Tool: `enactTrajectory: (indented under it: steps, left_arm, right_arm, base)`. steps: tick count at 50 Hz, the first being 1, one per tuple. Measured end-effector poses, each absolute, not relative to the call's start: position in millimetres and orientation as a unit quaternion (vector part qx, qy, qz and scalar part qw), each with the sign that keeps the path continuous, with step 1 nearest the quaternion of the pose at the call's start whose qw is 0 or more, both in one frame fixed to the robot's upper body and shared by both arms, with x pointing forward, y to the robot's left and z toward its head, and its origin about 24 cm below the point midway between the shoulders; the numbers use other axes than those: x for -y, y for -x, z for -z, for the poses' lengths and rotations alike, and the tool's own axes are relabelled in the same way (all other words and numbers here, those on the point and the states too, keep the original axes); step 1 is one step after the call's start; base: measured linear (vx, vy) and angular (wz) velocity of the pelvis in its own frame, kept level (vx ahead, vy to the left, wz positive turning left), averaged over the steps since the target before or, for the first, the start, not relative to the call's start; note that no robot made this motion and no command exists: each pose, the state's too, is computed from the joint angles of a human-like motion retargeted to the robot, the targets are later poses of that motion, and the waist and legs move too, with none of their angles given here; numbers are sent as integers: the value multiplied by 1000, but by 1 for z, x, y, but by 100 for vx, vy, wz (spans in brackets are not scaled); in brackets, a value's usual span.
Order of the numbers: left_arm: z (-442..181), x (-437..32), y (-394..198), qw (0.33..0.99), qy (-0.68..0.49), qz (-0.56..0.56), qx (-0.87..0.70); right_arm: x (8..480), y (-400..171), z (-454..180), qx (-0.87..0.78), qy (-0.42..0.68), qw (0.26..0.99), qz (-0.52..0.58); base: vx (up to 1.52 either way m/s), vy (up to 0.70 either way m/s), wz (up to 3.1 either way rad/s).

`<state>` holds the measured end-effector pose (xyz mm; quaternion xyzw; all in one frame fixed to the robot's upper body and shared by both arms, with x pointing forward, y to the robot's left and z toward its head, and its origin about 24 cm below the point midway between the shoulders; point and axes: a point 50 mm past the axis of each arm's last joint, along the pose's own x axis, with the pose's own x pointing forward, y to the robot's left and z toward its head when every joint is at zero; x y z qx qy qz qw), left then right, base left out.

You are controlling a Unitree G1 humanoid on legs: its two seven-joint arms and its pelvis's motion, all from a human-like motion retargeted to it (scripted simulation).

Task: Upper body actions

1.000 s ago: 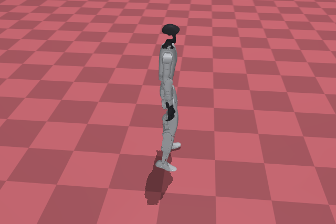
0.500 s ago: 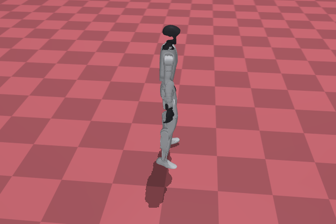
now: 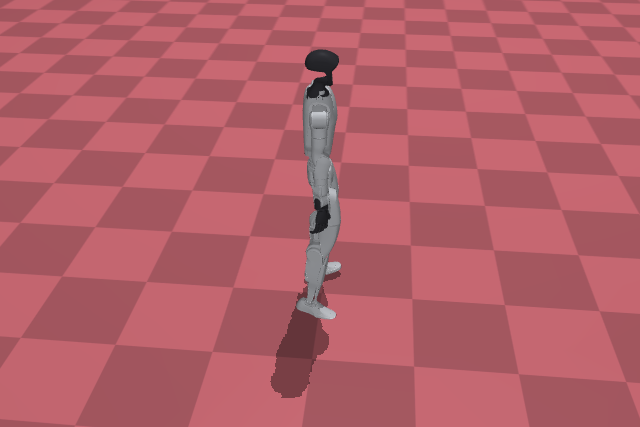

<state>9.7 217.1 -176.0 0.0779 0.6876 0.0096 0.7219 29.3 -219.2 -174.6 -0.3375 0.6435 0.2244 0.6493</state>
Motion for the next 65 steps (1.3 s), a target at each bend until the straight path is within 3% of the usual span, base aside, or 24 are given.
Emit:
enactTrajectory:
  steps: [30, 46, 65]
  left_arm:
    - [171, -238, -4, 706, -63, -62, -702]
    - [176, -214, -15, 727, -69, -4, -683]
    - [175, -223, -14, 721, -65, -20, -690]
  right_arm:
    - [201, -41, 177, -601, 361, 652, -289]
    - [220, -33, 174, -641, 335, 653, -224]
    - [211, -44, 175, -620, 353, 654, -253]
  base:
    - [2, 3, -6]
    - [-4, -3, 11]
    - [-1, 0, 0]
